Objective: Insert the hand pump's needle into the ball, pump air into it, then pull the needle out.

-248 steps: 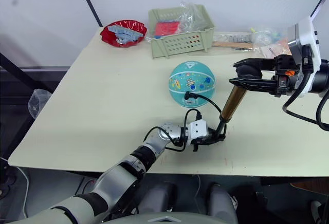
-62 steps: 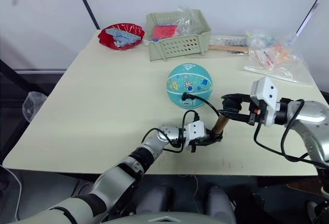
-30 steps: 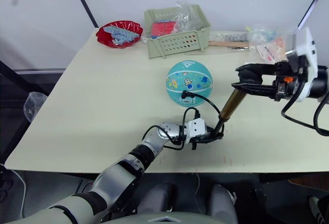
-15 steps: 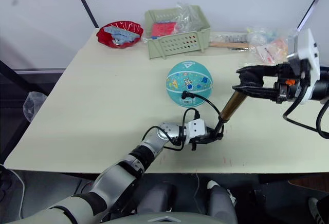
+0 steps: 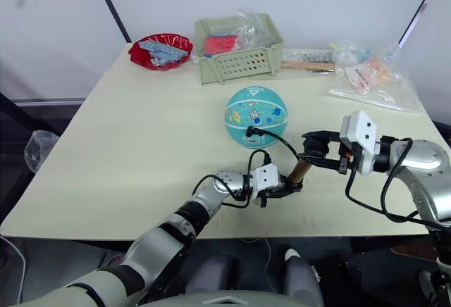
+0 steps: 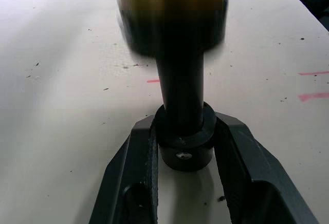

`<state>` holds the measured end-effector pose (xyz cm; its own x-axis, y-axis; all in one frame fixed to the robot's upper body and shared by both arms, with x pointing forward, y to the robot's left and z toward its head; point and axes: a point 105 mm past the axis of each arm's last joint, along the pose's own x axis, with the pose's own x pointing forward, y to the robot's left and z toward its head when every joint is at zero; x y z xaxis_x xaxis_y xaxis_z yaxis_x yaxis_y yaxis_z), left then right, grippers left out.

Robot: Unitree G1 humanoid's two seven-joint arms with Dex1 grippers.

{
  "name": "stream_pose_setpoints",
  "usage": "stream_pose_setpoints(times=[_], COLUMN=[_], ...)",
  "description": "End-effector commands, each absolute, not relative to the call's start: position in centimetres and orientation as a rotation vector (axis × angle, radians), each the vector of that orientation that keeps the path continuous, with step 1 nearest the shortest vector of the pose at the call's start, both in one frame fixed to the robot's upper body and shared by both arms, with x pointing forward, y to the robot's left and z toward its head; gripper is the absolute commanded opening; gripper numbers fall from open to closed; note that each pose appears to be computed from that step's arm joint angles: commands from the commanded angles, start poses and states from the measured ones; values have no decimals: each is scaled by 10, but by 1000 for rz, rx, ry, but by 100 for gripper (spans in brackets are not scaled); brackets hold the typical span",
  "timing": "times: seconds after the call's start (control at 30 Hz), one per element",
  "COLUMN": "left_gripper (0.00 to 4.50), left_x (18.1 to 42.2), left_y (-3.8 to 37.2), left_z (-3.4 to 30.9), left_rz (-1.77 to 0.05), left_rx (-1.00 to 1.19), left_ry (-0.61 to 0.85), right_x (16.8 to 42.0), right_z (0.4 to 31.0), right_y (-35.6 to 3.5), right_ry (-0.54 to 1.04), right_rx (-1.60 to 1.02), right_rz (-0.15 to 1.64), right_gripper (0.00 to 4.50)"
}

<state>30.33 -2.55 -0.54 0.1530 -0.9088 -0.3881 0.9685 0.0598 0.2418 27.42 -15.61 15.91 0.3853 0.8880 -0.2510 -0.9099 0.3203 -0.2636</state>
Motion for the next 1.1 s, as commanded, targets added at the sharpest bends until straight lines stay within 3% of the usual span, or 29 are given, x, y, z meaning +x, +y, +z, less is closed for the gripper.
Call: stream_pose_setpoints(times=[0.03, 0.33, 0.37, 0.43, 0.6, 0.63, 0.87, 1.1], left_gripper=[107, 107, 207, 213, 439, 450, 450, 450], left_x=[274, 277, 279, 282, 288, 289, 290, 287], left_y=[21, 18, 16, 12, 7, 7, 10, 42], left_z=[-75, -71, -68, -61, -46, -42, -27, 10], left_rz=[-1429, -1415, -1408, -1408, -1414, -1419, -1445, -1488], left_rx=[555, 518, 507, 479, 435, 431, 409, 388], left_ry=[512, 503, 485, 451, 383, 362, 284, 117], right_x=[278, 278, 278, 277, 277, 277, 276, 277], right_z=[120, 117, 116, 115, 114, 114, 114, 116], right_y=[-170, -162, -162, -162, -161, -161, -157, -156], right_ry=[213, 197, 198, 200, 199, 198, 191, 179], right_rx=[-403, -401, -396, -394, -389, -386, -377, -366], right_rz=[1132, 1151, 1149, 1149, 1148, 1149, 1156, 1148], right_gripper=[163, 163, 163, 163, 163, 163, 163, 163])
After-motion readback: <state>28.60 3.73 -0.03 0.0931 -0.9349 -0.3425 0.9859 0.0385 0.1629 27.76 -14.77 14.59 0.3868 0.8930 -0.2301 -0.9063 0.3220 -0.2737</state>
